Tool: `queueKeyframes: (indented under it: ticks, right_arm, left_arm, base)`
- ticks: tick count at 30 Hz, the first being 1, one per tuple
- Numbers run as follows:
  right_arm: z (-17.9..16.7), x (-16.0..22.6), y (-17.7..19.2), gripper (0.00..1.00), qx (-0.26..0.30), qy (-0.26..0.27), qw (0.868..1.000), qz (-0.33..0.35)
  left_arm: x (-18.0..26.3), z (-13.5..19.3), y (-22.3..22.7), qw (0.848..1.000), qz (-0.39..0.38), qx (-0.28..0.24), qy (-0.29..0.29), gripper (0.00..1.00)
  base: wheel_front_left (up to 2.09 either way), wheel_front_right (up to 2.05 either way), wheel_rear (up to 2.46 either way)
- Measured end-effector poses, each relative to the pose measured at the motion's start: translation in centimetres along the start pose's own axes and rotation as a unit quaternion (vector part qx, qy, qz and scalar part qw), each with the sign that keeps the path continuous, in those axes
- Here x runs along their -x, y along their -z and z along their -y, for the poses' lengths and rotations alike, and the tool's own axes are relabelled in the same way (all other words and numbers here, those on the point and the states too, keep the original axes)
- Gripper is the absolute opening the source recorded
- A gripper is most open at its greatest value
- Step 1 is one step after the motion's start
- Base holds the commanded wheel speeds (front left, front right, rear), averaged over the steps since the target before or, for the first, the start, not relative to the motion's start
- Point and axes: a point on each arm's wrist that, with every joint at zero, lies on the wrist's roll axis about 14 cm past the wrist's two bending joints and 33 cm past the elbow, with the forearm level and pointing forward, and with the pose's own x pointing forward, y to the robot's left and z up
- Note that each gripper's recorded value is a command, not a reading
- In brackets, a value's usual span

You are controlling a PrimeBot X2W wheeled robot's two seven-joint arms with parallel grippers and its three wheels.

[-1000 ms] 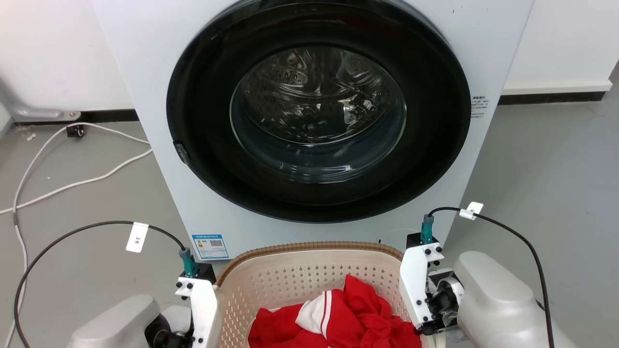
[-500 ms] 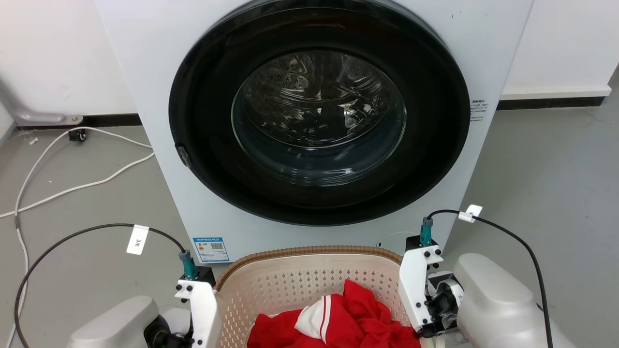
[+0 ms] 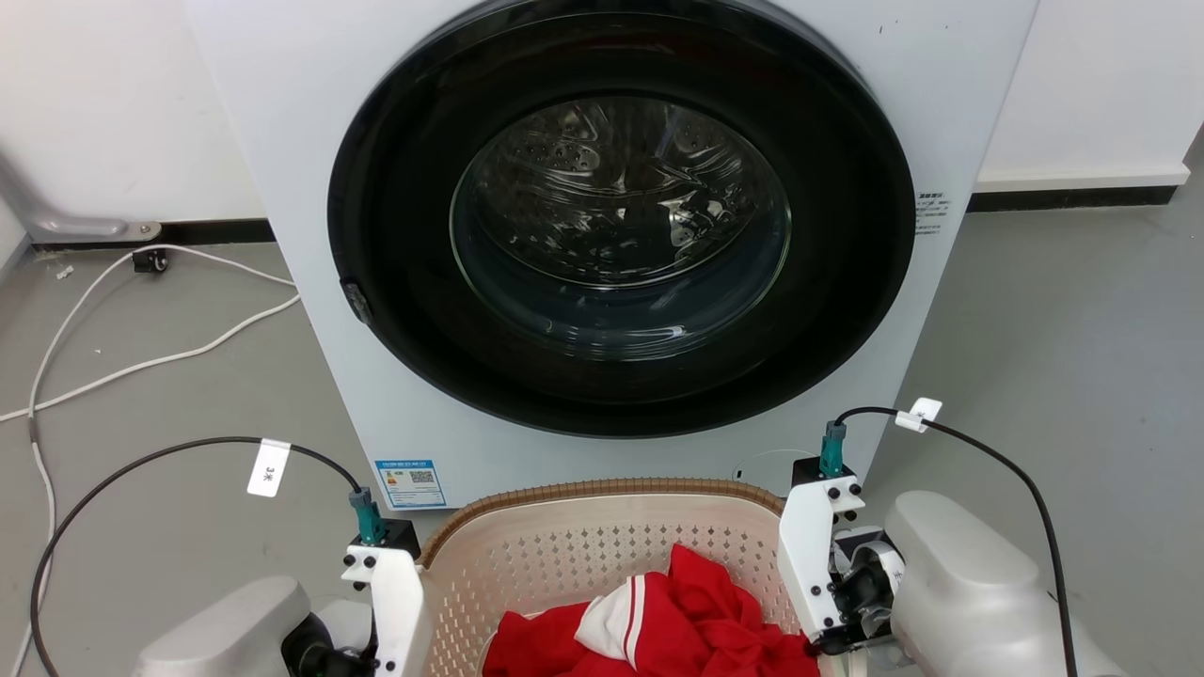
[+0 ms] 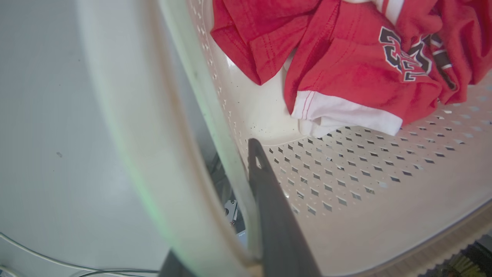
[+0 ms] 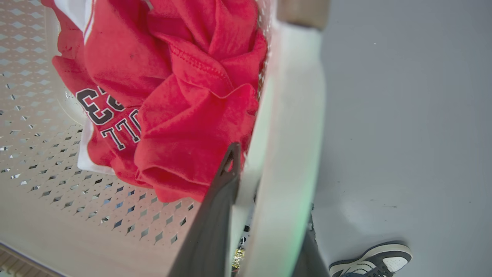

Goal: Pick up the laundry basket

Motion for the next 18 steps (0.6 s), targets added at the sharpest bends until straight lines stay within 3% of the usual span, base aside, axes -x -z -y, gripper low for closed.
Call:
queueKeyframes:
  ticks: [18]
  right_arm:
    - [-0.20, -0.12, -0.08, 0.00, 0.000, -0.005, 1.000, -0.006]
  left_arm:
    - [0.06, -0.21, 0.03, 1.000, -0.005, 0.009, 0.001, 0.00]
  base:
    - [0.00, 0.00, 0.00]
